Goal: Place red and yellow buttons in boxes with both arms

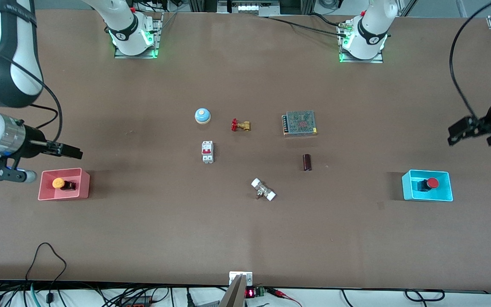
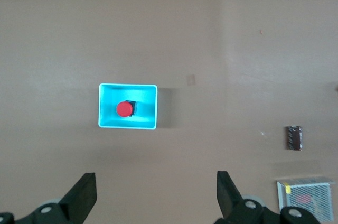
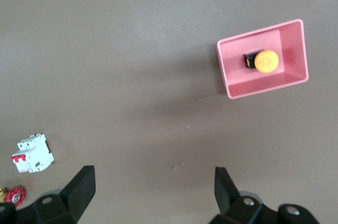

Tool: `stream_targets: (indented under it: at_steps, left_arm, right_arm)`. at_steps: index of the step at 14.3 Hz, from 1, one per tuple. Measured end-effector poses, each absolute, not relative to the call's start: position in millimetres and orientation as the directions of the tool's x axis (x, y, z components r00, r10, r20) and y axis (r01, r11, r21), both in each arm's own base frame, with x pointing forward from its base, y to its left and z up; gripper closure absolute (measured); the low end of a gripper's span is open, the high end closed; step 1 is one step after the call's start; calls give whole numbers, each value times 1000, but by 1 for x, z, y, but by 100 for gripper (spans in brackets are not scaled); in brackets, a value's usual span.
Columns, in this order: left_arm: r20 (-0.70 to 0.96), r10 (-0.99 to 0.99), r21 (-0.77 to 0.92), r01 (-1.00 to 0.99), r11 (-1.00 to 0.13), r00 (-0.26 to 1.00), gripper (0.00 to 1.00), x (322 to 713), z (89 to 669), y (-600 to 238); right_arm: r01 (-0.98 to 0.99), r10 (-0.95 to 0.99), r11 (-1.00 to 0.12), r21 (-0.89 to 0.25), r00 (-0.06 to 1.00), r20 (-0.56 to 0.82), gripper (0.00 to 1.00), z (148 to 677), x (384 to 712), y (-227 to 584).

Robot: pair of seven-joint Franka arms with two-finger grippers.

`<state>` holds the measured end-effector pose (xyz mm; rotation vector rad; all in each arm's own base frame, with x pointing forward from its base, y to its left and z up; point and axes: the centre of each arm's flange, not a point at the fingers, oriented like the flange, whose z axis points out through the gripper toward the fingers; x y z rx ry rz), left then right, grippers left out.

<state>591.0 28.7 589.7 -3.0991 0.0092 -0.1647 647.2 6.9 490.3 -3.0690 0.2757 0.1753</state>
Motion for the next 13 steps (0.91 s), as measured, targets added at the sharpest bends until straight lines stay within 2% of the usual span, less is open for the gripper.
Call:
stream_targets:
  at_steps: [4,7,10,13]
  left_arm:
    - [92,-35,-37,-31,-999,995,0,569,605,10]
    - [39,-38,-35,-37,-999,998,0,561,604,7]
    - [24,-35,-21,-34,-999,999,0,557,606,6]
    - [38,-31,-14,-30,-999,999,0,552,615,7]
  right_arm:
    - [-244,-236,-968,-55,965,-118,0,542,628,-56]
    - [-156,-154,-988,-15,984,-91,0,579,609,-59]
    - [-70,-70,-998,5,993,-95,0,586,603,-43]
    - [-67,-67,-998,4,992,-106,0,584,599,-48]
